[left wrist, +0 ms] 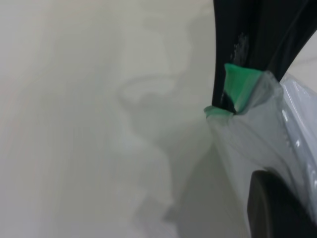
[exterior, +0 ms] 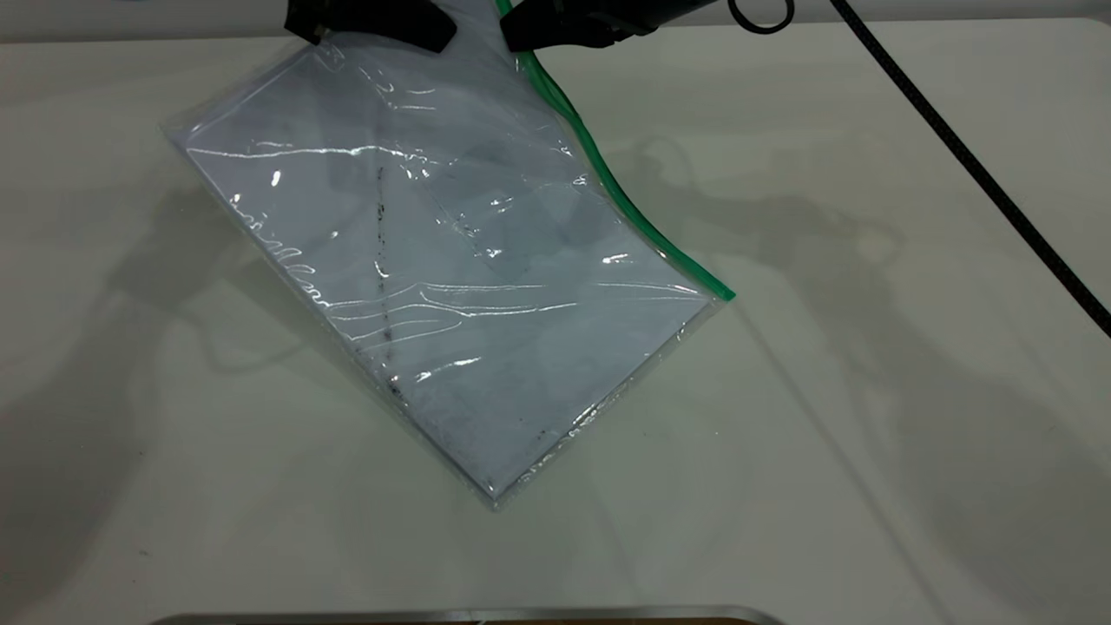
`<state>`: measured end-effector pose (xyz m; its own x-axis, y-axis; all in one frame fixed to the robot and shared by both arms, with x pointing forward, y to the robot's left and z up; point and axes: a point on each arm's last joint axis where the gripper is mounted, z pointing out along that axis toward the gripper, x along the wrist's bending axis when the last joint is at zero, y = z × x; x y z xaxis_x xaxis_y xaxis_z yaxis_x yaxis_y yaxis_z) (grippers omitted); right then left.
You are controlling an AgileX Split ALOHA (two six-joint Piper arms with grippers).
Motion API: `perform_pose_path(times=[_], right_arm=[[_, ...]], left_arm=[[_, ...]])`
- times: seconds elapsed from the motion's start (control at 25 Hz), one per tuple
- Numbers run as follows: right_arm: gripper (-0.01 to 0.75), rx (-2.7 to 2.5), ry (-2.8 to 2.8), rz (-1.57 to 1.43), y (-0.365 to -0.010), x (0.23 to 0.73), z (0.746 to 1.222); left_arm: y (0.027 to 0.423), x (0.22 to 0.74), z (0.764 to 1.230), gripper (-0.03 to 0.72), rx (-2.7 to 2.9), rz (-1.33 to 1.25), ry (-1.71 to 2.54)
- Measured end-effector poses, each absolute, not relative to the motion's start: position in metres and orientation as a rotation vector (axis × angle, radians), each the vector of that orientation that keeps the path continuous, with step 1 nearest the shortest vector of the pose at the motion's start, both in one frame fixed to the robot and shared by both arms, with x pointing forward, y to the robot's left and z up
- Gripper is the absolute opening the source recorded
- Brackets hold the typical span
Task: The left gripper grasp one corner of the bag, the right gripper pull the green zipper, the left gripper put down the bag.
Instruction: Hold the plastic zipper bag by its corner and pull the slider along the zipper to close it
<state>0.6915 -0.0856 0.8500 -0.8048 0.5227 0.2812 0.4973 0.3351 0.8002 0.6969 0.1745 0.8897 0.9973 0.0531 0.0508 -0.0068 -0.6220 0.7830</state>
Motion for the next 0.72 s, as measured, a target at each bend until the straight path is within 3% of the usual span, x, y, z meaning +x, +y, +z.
perform_pose_path(times=[0.72], right_arm=[[0.045, 0.986, 2.531, 1.585, -0.086, 0.693, 0.853]], left_arm=[[0.189, 0.699, 0.912, 0.057, 2.152, 0.133, 0.004]])
